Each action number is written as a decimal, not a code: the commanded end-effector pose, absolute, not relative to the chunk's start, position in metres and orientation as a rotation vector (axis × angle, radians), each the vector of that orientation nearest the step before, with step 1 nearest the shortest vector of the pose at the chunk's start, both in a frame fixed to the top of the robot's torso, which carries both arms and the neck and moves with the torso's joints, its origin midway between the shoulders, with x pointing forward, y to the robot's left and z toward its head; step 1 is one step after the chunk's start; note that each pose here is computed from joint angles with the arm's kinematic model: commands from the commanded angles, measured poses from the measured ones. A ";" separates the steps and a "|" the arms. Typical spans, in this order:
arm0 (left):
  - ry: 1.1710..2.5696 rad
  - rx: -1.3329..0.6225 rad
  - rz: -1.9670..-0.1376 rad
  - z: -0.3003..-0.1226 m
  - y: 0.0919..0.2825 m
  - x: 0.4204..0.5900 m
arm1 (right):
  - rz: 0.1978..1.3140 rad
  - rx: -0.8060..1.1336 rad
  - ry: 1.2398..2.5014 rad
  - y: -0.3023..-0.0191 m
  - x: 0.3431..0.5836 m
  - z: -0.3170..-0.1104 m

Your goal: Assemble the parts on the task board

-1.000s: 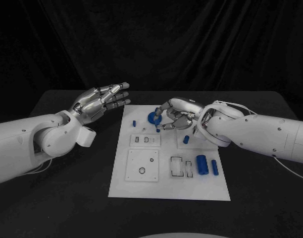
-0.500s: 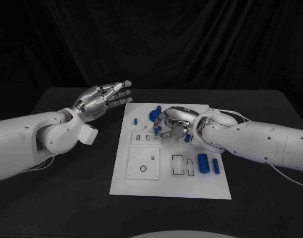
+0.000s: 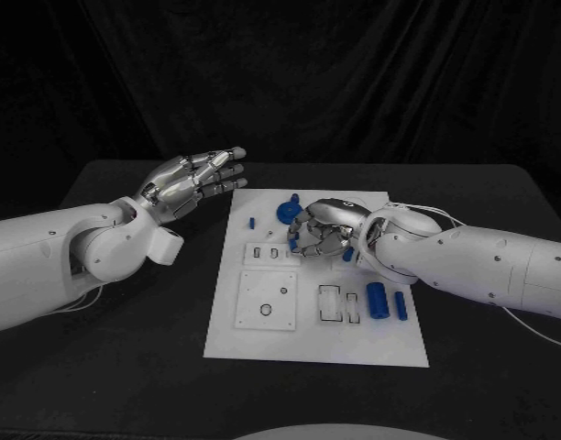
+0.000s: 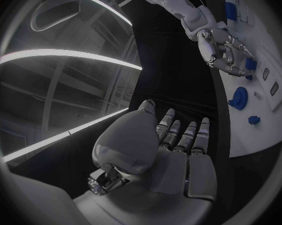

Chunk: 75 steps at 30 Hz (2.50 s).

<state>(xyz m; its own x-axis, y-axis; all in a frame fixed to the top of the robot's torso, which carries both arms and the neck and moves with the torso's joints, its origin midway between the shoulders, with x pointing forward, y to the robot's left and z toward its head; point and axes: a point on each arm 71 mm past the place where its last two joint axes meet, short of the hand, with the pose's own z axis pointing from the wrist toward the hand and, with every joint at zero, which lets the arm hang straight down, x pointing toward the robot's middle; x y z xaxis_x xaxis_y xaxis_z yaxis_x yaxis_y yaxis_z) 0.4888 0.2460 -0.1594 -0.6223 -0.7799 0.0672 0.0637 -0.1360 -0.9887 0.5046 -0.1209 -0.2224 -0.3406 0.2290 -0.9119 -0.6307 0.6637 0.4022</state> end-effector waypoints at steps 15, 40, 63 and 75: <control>1.531 -0.811 -1.840 -0.159 0.245 0.488 | 0.898 -0.348 1.740 -0.121 0.504 -0.227; 1.531 -0.813 -1.835 -0.159 0.246 0.489 | 0.934 -0.373 1.692 -0.123 0.506 -0.225; 1.553 -0.630 -1.698 -0.159 0.246 0.490 | 0.979 -0.303 1.243 -0.176 0.509 -0.099; 1.718 -0.241 -1.279 -0.143 0.234 0.509 | 0.852 -0.130 1.264 -0.244 0.518 -0.067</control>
